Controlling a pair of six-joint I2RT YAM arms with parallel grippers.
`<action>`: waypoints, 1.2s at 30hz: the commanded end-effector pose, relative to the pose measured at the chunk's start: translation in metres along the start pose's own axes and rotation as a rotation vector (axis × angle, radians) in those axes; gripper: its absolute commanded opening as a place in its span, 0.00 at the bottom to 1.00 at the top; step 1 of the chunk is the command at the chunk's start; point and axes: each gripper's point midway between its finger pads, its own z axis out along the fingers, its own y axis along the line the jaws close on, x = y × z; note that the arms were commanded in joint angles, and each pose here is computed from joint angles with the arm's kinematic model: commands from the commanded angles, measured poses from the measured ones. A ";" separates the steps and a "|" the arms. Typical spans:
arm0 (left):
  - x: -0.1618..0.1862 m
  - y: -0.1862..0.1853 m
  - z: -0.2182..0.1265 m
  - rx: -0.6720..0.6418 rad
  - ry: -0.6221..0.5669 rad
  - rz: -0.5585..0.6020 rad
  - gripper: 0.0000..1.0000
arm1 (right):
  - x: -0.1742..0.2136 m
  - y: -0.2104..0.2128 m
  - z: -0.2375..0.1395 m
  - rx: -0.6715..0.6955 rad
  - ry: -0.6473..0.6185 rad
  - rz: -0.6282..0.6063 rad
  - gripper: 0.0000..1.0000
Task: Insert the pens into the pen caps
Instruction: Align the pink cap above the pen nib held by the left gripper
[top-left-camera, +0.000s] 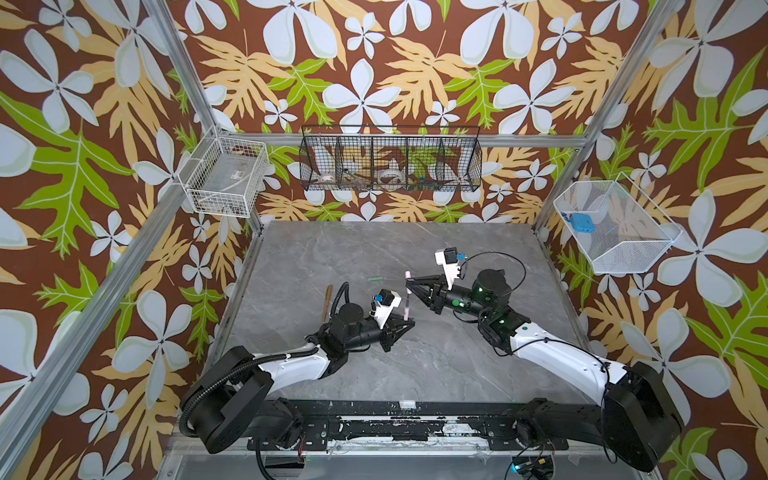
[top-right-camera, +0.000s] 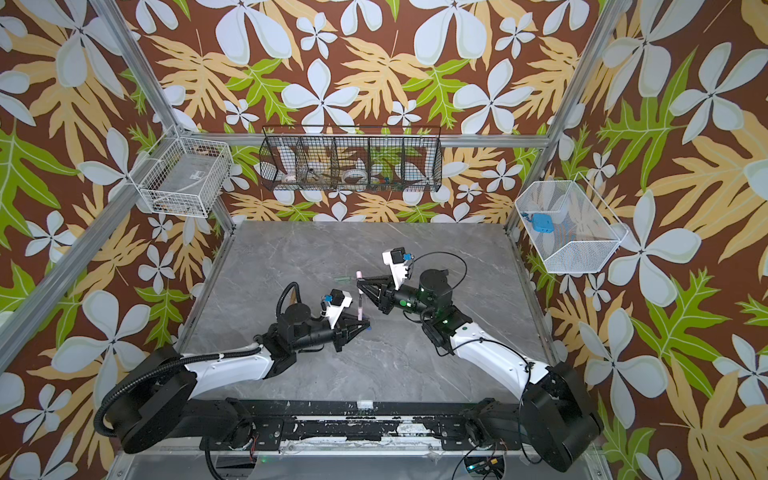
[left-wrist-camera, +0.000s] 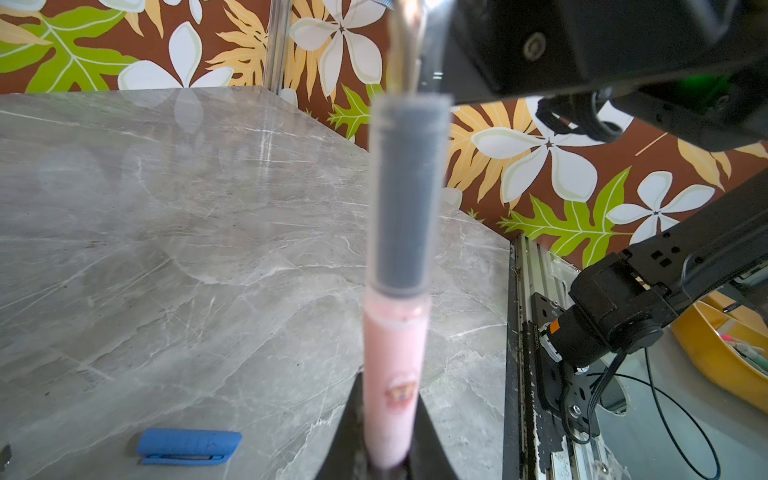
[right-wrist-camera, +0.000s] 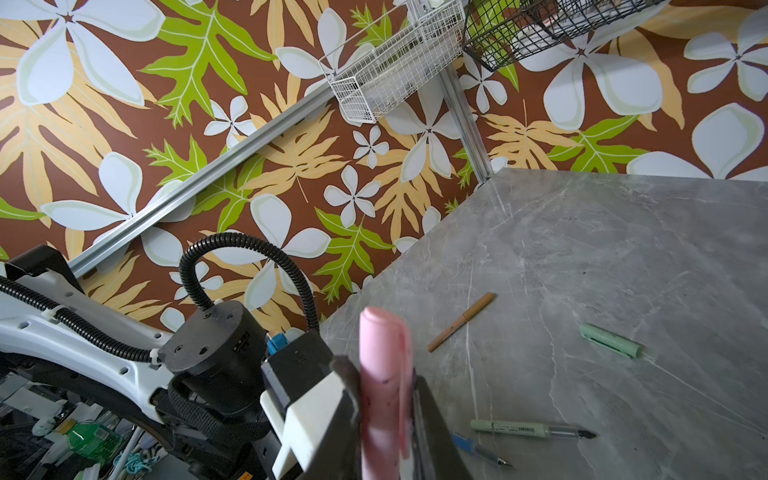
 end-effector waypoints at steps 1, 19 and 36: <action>-0.007 -0.002 0.001 0.003 -0.022 0.022 0.00 | -0.011 0.007 0.001 -0.021 -0.029 -0.039 0.20; -0.009 -0.002 0.001 0.005 -0.029 0.019 0.00 | 0.000 0.007 0.004 -0.025 -0.014 -0.022 0.20; -0.012 0.000 0.001 -0.005 -0.049 0.002 0.00 | 0.008 0.005 0.000 -0.013 -0.002 -0.018 0.20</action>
